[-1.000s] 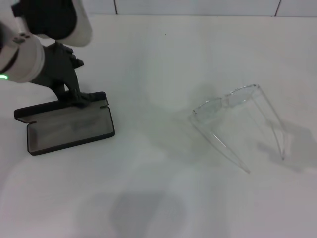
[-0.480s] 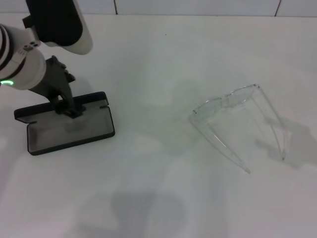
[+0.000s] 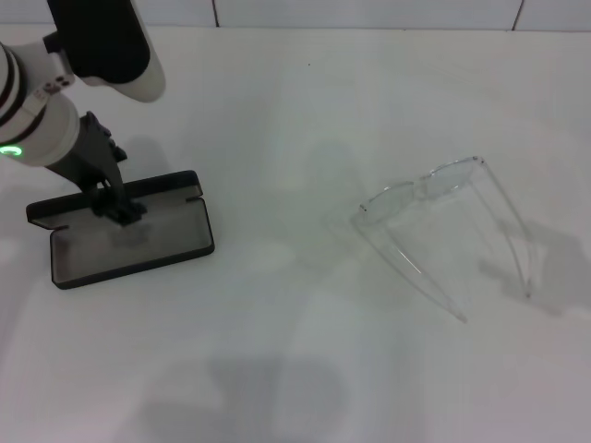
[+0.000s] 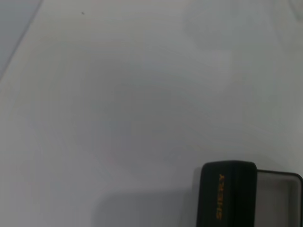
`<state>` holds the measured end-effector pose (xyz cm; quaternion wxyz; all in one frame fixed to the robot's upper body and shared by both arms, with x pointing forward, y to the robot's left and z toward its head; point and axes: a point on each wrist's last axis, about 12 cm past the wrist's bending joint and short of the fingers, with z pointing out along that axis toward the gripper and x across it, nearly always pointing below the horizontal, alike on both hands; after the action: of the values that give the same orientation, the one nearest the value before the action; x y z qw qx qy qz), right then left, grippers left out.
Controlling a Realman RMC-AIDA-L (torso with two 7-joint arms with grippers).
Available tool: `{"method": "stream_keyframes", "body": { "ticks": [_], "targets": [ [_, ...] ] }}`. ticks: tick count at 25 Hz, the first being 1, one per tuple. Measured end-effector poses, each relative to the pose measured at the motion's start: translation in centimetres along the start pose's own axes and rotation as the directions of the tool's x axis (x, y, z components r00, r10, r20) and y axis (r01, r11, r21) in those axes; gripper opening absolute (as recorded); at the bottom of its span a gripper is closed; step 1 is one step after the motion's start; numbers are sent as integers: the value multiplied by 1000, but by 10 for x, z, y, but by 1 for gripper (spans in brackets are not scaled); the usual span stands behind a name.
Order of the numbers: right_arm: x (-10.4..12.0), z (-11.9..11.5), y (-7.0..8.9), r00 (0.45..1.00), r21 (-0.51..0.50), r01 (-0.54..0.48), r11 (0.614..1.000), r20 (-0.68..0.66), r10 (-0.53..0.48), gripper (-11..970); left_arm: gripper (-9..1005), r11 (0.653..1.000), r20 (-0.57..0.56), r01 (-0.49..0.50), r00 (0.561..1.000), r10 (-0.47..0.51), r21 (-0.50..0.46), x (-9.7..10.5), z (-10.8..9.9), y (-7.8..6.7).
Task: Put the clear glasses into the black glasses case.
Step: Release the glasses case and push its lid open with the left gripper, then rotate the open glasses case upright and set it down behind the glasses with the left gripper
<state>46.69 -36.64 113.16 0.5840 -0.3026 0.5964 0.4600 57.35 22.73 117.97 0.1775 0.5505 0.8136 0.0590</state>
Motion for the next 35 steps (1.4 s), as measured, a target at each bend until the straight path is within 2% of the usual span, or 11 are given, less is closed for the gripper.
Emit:
{"method": "stream_keyframes", "body": {
  "ticks": [4, 15, 20, 23, 26, 30, 31, 33, 35],
  "targets": [
    [0, 0, 0, 1000, 1, 0, 1000, 0, 0, 691, 722, 1000, -17, -2, 1000, 2, 25, 1, 4, -2],
    [4, -1, 4, 1000, -2, -10, 1000, 6, 10, 691, 549, 999, -13, 17, 1000, -17, 38, 1, 1, -1],
    [6, -3, 6, 1000, 3, -16, 1000, 8, 16, 691, 307, 1000, -1, 10, 1000, -10, 23, 0, -3, -1],
    [7, -4, 7, 1000, 5, -18, 1000, 9, 18, 691, 215, 1000, 13, 1, 1000, -1, 7, -2, -8, -1],
    [8, -5, 8, 1000, 10, -22, 1000, 8, 22, 691, 214, 1000, 36, -17, 999, 17, -17, -7, -14, 0],
    [9, -8, 10, 1000, 16, -26, 1000, 8, 26, 691, 213, 996, 76, -59, 995, 64, -64, -21, -21, 0],
    [9, -8, 10, 1000, 16, -27, 999, 7, 27, 691, 212, 984, 117, -136, 982, 149, -118, -43, -25, -4],
    [10, -9, 11, 1000, 18, -30, 999, 7, 30, 691, 212, 973, 136, -176, 971, 196, -149, -56, -26, -6],
    [13, -9, 13, 999, 15, -35, 999, 9, 35, 691, 211, 951, 159, -244, 948, 275, -190, -78, -23, -11]
  ]
}}
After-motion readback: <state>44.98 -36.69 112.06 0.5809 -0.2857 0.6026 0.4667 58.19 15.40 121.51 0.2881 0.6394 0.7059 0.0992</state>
